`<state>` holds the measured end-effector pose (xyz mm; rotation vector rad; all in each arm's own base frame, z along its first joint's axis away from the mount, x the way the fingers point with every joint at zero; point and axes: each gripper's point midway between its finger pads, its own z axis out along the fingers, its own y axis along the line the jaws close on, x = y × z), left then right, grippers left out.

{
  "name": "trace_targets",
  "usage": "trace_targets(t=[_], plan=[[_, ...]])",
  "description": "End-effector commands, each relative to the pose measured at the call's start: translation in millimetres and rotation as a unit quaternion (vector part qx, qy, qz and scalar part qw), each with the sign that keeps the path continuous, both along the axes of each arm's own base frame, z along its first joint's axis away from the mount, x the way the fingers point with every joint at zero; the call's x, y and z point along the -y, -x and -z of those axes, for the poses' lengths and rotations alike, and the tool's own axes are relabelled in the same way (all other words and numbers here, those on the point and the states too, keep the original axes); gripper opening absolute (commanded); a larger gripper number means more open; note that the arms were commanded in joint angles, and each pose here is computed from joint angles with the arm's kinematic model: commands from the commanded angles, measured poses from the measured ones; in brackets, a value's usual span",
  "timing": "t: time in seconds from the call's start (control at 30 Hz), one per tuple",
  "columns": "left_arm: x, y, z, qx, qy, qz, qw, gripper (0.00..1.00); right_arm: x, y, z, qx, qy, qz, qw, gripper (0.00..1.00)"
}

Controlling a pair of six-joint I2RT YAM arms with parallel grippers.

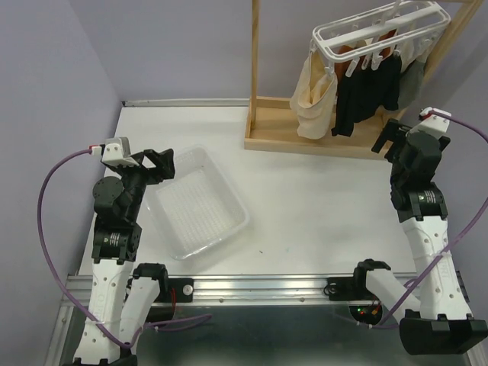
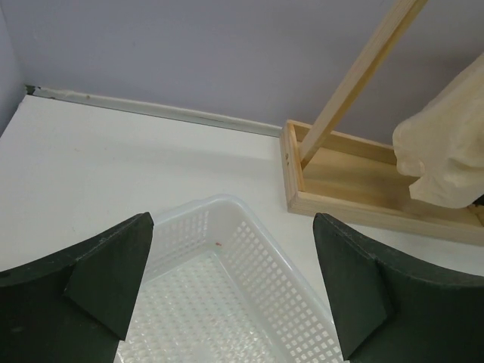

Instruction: Remove the underwear clipped to the hanger

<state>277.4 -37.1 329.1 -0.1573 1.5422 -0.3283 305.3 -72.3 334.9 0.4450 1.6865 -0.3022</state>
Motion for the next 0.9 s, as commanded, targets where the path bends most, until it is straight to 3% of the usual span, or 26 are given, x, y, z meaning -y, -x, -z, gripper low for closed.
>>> trace_targets(t=[0.0,0.07,0.13,0.17,0.2,0.23,0.33,0.47,0.6,0.8,0.87], plan=[[13.8,9.9,-21.5,0.033,0.009,0.039,0.999,0.99,-4.5,5.0,-40.8,0.038,0.026,-0.026,0.999,1.0],[16.4,10.4,-21.1,0.032,0.011,0.046,0.998,0.99,-18.8,4.0,-44.0,0.037,0.047,-0.079,0.995,1.0],[19.2,9.7,-22.5,0.033,0.013,0.054,0.998,0.99,-60.3,5.9,-40.5,0.028,0.116,-0.225,0.967,1.0],[20.3,10.0,-23.6,0.034,0.013,0.057,0.998,0.99,-77.9,15.3,-43.8,0.04,0.145,-0.28,0.948,1.0],[21.8,9.8,-24.3,0.034,0.013,0.062,0.997,0.99,-103.4,22.4,-43.6,0.049,0.187,-0.36,0.913,1.0],[23.0,8.7,-22.4,0.032,0.012,0.065,0.997,0.99,-112.4,28.0,-37.0,0.052,0.194,-0.386,0.9,1.0],[24.8,6.8,-21.5,0.031,0.011,0.07,0.997,0.99,-132.6,41.9,-39.9,0.074,0.207,-0.44,0.871,1.0],[26.5,6.3,-19.6,0.029,0.008,0.075,0.997,0.99,-131.8,27.9,-35.8,0.056,0.159,-0.433,0.885,1.0],[28.0,9.2,-19.8,0.033,0.0,0.081,0.996,0.99,-141.1,12.3,-34.8,0.043,0.126,-0.456,0.88,1.0],[28.6,13.9,-20.8,0.041,0.007,0.083,0.996,0.99,-177.5,-1.0,-44.2,0.052,0.126,-0.565,0.814,1.0],[29.5,15.5,-23.4,0.045,0.009,0.085,0.995,0.99,-180.8,-7.5,-53.4,0.062,0.13,-0.573,0.807,1.0]])
